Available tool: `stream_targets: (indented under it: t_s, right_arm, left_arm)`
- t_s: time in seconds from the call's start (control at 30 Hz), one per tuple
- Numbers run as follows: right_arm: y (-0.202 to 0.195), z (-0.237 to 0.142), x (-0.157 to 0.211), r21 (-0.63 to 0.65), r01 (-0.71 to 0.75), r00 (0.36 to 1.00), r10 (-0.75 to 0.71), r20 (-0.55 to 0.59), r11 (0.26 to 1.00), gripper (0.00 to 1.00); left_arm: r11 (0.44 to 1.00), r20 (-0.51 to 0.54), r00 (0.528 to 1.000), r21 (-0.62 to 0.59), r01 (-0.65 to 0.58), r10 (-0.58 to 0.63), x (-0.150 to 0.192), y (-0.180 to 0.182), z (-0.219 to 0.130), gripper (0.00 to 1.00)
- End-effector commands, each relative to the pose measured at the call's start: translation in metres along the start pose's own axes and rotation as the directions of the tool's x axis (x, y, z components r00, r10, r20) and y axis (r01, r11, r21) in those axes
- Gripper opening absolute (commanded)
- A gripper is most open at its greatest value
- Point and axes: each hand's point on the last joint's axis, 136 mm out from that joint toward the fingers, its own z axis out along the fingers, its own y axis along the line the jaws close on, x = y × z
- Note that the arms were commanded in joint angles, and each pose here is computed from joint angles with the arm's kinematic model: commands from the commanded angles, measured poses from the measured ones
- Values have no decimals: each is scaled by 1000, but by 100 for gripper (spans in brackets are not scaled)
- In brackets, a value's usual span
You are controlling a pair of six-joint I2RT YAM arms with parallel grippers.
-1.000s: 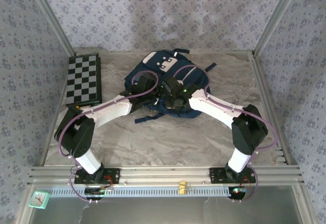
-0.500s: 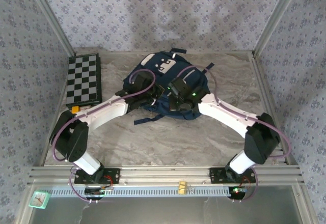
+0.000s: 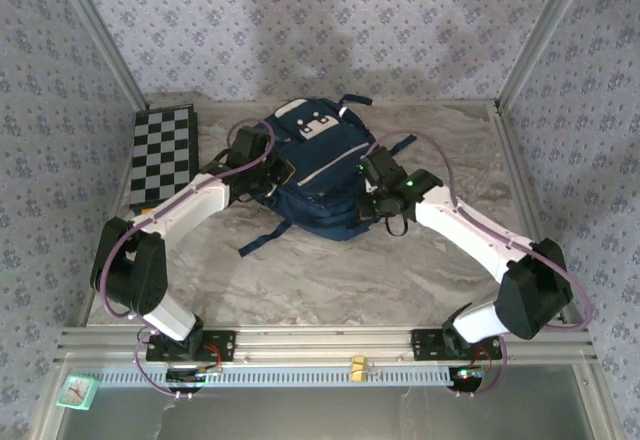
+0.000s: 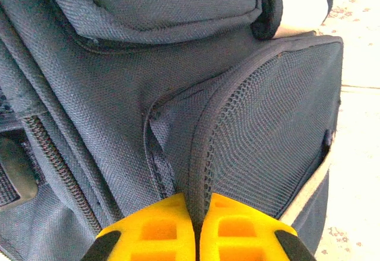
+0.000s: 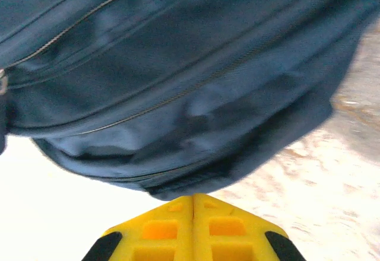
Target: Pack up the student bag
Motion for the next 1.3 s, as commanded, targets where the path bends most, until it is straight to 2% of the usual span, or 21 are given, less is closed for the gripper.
stream_targets:
  t_s: [0.0, 0.07, 0.1, 0.2, 0.33, 0.5, 0.6, 0.7, 0.83, 0.97, 1.13, 1.27]
  right_arm:
    - [36, 0, -24, -114, 77, 996, -72, 47, 991, 10]
    - [49, 2, -33, -124, 88, 995, -82, 50, 988, 26]
    - [53, 4, -36, -123, 84, 996, -79, 42, 989, 29]
    - [55, 10, -41, -77, 84, 996, -82, 26, 993, 34]
    - [70, 16, -41, -96, 105, 994, -103, 18, 990, 43]
    - [77, 29, -42, -57, 118, 993, -118, -9, 991, 46]
    - [73, 42, -38, -28, 102, 993, -103, -57, 994, 45]
    - [70, 47, -42, 10, 125, 991, -124, -51, 992, 42]
    - [61, 50, -40, 45, 127, 990, -123, -72, 991, 29]
    - [46, 47, -42, 91, 137, 989, -132, -59, 986, 22]
    - [53, 46, -41, 38, 195, 980, -193, -46, 980, 13]
    - [31, 44, -39, 92, 160, 985, -154, -75, 983, 3]
  left_arm:
    - [994, 33, 999, 102, -47, 44, -13, -35, -15, 0]
    - [994, 34, 999, 105, -39, 36, -12, -35, -15, 0]
    - [994, 31, 999, 104, -37, 34, -12, -34, -15, 0]
    - [995, 29, 999, 98, -29, 26, -12, -32, -14, 0]
    - [994, 30, 999, 102, -23, 21, -12, -33, -13, 0]
    - [995, 29, 999, 98, -17, 14, -12, -31, -11, 0]
    - [995, 30, 999, 97, -19, 16, -12, -31, -11, 0]
    - [996, 33, 999, 92, -16, 13, -13, -30, -11, 0]
    - [996, 37, 999, 92, -17, 14, -15, -30, -12, 0]
    - [996, 34, 999, 85, -16, 13, -15, -27, -12, 0]
    - [996, 40, 999, 86, -15, 11, -18, -27, -15, 0]
    - [996, 39, 999, 87, -19, 16, -18, -28, -17, 0]
